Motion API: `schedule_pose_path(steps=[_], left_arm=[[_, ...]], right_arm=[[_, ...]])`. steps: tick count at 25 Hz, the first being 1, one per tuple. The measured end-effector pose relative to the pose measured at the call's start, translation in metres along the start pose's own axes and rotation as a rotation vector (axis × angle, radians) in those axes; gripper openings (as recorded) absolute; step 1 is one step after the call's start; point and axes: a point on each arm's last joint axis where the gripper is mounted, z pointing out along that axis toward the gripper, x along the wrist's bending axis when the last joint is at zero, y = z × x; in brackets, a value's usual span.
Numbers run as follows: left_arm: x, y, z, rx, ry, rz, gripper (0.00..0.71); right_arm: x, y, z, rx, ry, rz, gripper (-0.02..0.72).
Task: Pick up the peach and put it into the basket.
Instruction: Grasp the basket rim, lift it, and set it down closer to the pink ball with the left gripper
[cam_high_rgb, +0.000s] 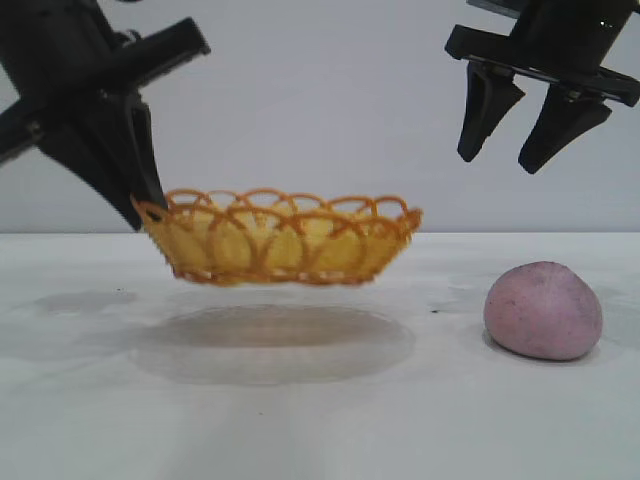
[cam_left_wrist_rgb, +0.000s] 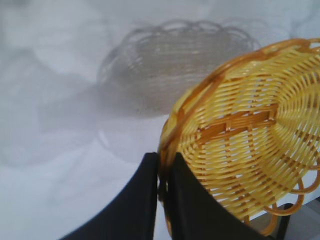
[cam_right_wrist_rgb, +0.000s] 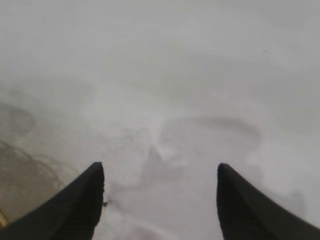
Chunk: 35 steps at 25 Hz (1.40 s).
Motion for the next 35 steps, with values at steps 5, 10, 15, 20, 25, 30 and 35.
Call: schedule_pose_path(steps=[5, 10, 15, 20, 25, 30, 35], left_arm=[[0.007, 0.0, 0.014, 0.031, 0.016, -0.019, 0.0], [0.009, 0.001, 0.019, 0.033, 0.016, -0.038, 0.0], [0.009, 0.001, 0.02, 0.032, 0.009, -0.049, 0.152], [0.008, -0.001, 0.02, 0.057, 0.001, -0.055, 0.411], [0.006, -0.004, 0.015, 0.075, 0.006, -0.026, 0.446], [-0.001, -0.003, -0.011, 0.017, 0.051, 0.1, 0.471], [-0.002, 0.007, -0.033, -0.027, 0.176, 0.275, 0.471]], right_arm=[[0.0, 0.0, 0.0, -0.002, -0.001, 0.0, 0.415], [0.0, 0.0, 0.0, -0.002, -0.001, 0.0, 0.415], [0.0, 0.0, 0.0, -0.002, -0.001, 0.0, 0.415], [0.0, 0.0, 0.0, -0.002, -0.001, 0.0, 0.415], [0.0, 0.0, 0.0, -0.002, -0.001, 0.0, 0.415], [0.0, 0.0, 0.0, -0.002, -0.001, 0.0, 0.415], [0.0, 0.0, 0.0, -0.002, -0.001, 0.0, 0.415]])
